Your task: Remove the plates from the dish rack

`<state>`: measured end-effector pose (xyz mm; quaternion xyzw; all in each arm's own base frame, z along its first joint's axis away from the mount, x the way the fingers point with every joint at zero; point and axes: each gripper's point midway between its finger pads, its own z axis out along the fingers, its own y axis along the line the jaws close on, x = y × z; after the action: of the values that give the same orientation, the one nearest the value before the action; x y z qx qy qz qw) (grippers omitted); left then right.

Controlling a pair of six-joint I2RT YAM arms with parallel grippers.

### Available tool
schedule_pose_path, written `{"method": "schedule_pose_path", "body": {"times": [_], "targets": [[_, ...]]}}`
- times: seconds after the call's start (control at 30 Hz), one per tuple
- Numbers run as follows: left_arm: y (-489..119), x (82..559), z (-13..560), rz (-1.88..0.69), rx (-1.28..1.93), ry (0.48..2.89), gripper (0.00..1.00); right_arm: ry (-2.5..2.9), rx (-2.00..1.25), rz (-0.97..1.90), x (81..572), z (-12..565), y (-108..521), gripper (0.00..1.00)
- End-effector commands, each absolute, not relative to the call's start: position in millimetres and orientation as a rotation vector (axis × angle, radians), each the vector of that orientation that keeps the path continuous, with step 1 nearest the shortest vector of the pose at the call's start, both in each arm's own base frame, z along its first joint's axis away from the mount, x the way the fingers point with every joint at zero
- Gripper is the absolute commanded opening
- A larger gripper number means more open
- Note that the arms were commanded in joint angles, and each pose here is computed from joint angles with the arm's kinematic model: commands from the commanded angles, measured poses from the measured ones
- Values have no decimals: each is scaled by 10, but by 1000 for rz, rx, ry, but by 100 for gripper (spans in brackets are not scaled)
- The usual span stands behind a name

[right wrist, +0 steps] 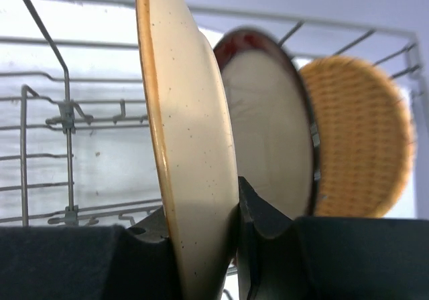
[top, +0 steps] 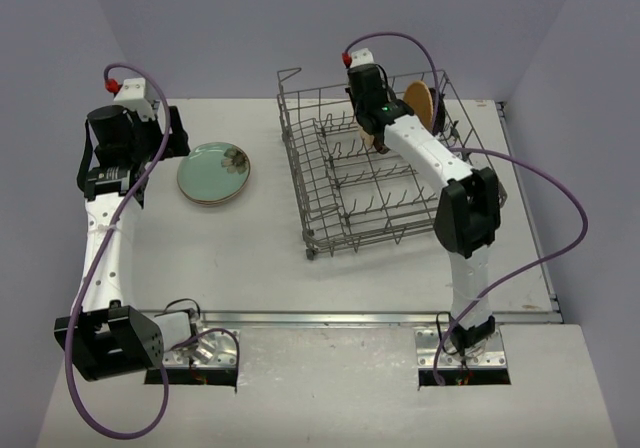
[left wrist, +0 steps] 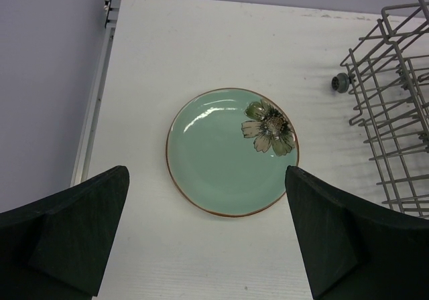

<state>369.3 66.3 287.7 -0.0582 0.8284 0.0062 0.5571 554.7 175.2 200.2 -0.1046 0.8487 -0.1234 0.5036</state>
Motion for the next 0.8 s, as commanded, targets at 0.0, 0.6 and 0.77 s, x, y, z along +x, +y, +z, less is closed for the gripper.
{"method": "schedule_pose_path", "body": {"times": [0.0,0.6,0.77], "targets": [[630,3677,3163,7,-124,1880,100,1530,-88,-266,5518,4014,1658,0],[-612,3231,3686,-640,395,1678,96,1599,-314,428,4397,4490,2306,0],[-832,3059,3776,-823,444,1666,94,1655,-492,800,3794,4381,2724,0]]}}
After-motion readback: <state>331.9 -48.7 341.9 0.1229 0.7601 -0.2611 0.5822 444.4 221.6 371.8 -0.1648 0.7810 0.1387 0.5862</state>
